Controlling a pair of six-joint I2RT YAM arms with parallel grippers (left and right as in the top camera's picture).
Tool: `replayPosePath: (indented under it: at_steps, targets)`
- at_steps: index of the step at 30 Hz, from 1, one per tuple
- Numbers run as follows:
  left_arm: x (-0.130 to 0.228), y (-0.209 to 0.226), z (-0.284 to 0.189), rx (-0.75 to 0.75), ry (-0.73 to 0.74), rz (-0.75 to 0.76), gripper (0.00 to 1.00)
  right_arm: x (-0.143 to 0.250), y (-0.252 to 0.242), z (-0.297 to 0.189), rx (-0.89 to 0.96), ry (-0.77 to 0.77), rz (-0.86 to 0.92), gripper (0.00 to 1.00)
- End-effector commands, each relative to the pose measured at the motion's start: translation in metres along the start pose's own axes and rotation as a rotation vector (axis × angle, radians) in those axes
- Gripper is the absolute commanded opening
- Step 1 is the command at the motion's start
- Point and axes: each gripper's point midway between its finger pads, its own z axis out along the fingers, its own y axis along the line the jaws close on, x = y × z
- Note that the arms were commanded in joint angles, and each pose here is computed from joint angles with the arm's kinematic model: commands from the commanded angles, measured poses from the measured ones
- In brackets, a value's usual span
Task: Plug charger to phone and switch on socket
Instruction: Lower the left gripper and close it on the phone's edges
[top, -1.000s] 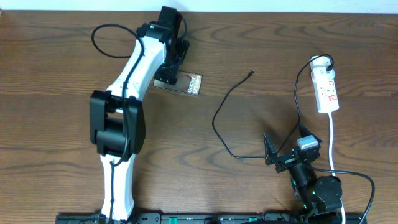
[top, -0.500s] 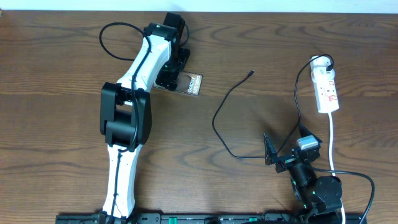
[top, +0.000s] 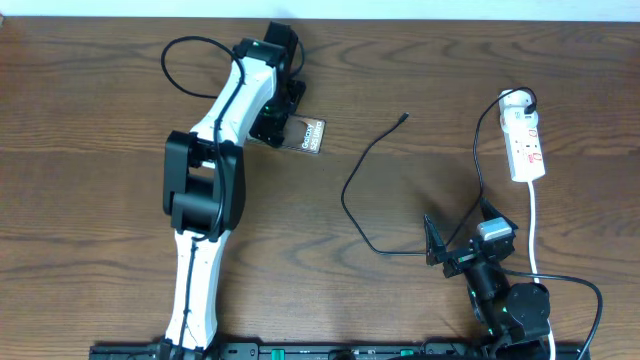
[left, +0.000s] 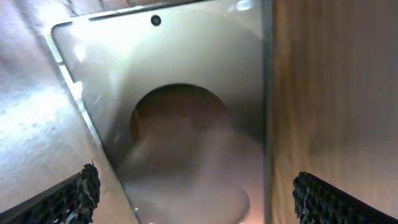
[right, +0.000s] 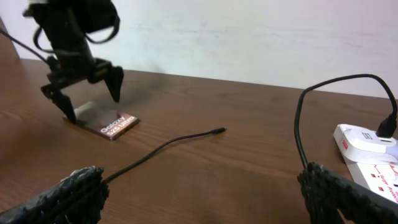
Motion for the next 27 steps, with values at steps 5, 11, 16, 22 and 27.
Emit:
replayPosePath:
  at_steps: [5,11,16,22,27]
  targets:
    - [0.002,0.009,0.034,-0.059,0.019,0.011,0.98,0.001,0.001,0.000,0.000,0.000,-0.005,0.99]
    - [0.002,0.012,0.036,-0.073,0.017,0.011,0.98,0.001,0.001,0.000,0.000,0.000,-0.005,0.99]
    - [0.001,0.016,0.035,-0.090,0.019,0.008,0.98,0.001,0.001,0.000,0.000,0.000,-0.005,0.99]
    - [0.000,0.025,0.034,-0.125,0.007,-0.011,0.97,0.001,0.001,0.000,0.000,0.000,-0.005,0.99]
    - [-0.003,0.033,0.033,-0.159,0.000,-0.018,0.90,0.001,0.001,0.000,0.000,0.000,-0.005,0.99]
